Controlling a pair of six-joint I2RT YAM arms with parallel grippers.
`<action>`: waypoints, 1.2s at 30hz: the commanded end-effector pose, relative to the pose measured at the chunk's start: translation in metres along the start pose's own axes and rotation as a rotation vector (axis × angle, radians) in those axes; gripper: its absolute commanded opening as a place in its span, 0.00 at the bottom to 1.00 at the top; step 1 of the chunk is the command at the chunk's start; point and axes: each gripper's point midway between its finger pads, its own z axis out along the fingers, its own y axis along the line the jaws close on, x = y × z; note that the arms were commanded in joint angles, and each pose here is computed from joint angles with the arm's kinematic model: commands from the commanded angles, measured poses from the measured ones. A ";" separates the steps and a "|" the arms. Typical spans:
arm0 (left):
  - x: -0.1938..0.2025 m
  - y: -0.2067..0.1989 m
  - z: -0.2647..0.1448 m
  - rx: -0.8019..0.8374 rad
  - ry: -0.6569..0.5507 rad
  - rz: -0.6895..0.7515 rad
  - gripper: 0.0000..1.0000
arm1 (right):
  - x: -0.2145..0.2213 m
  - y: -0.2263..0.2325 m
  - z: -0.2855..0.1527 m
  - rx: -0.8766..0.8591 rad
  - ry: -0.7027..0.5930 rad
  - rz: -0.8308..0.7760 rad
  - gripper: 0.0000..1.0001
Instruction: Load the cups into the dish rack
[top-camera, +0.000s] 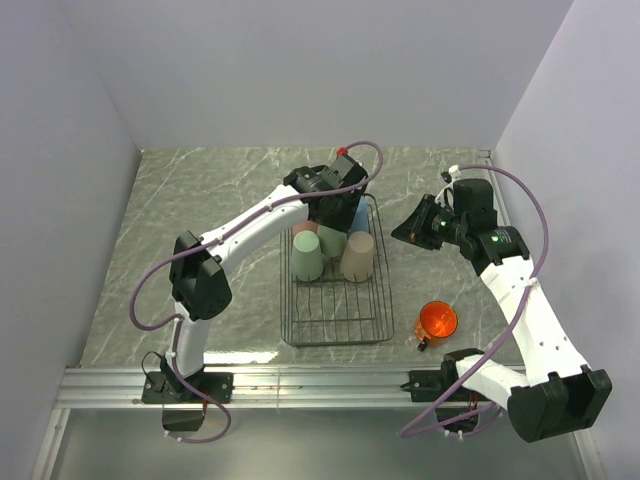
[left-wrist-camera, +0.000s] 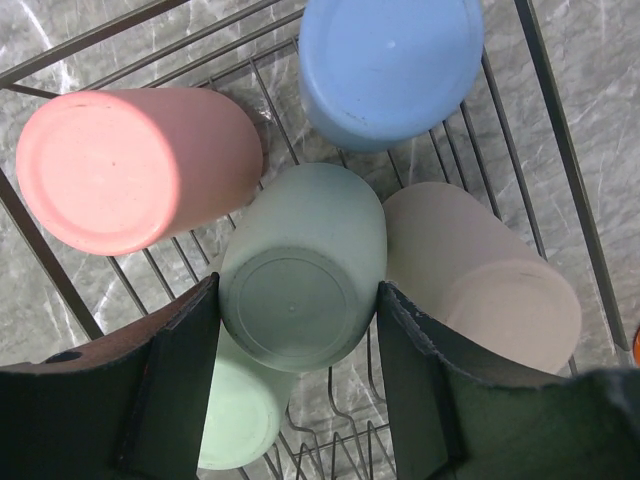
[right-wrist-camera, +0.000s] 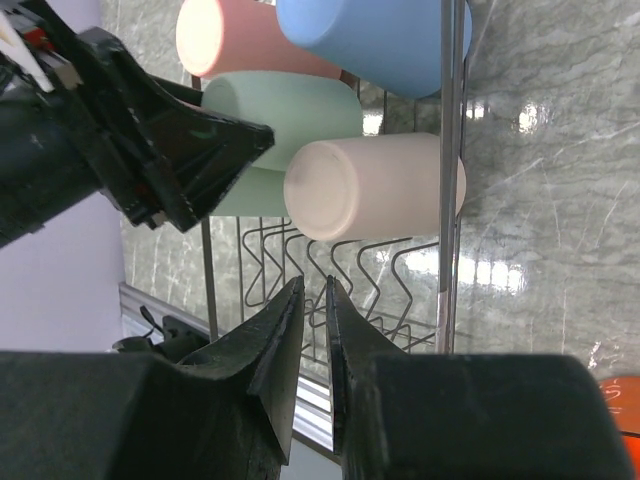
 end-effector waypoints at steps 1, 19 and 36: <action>-0.017 -0.010 -0.012 0.026 -0.069 -0.001 0.34 | -0.005 0.001 -0.002 -0.010 -0.023 -0.028 0.22; -0.024 -0.006 -0.022 0.019 -0.093 -0.016 0.98 | -0.002 -0.002 0.002 -0.008 -0.021 -0.022 0.21; -0.070 0.003 -0.102 0.079 -0.274 -0.120 0.99 | 0.006 -0.036 -0.016 0.208 -0.013 0.006 0.21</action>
